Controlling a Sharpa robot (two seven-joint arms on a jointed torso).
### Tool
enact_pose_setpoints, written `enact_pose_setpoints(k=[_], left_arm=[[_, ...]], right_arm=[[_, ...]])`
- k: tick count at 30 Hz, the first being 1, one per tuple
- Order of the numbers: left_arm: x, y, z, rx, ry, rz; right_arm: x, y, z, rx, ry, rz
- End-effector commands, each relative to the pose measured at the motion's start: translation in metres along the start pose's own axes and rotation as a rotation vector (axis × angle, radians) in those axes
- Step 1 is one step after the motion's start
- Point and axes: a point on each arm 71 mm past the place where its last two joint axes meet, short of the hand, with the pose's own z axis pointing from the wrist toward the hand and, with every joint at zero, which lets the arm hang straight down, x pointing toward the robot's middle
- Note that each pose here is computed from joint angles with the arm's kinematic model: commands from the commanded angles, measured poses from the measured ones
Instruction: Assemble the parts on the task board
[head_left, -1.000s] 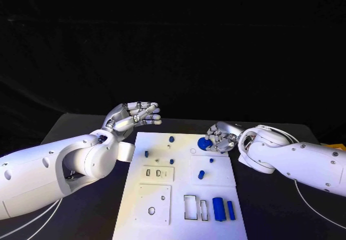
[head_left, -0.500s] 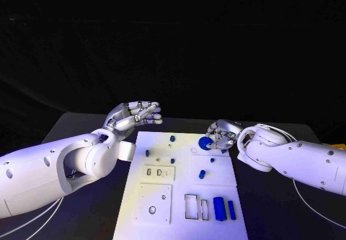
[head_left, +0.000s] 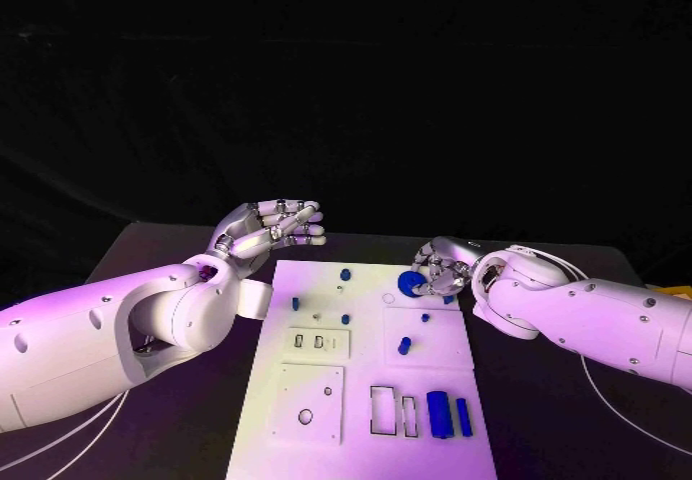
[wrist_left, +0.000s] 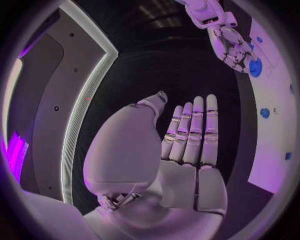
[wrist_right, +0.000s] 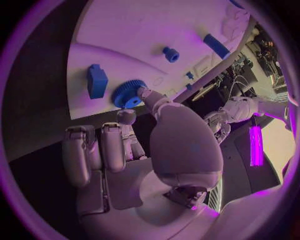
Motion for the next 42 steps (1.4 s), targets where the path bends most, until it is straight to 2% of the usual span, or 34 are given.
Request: enact_pose_setpoints(k=[1, 13, 16, 26, 38, 42], left_arm=[[0.0027, -0.0014, 0.0004, 0.009, 0.022, -0.013], [0.0025, -0.0014, 0.0003, 0.007, 0.024, -0.014], [0.0022, -0.0014, 0.0002, 0.007, 0.023, -0.013], [0.0017, -0.0012, 0.0001, 0.003, 0.025, -0.014], [0.0013, -0.0011, 0.0001, 0.001, 0.026, -0.015], [0.0011, -0.0011, 0.0000, 0.001, 0.025, -0.014]], right_arm=[[0.005, -0.002, 0.001, 0.007, 0.022, -0.019], [0.013, -0.001, 0.003, 0.004, 0.038, -0.021], [0.012, 0.000, 0.003, -0.004, 0.017, -0.022], [0.004, 0.003, 0.001, -0.029, -0.116, -0.045], [0.003, 0.009, -0.002, -0.052, -0.146, -0.055], [0.002, 0.022, -0.007, -0.092, -0.163, -0.052]])
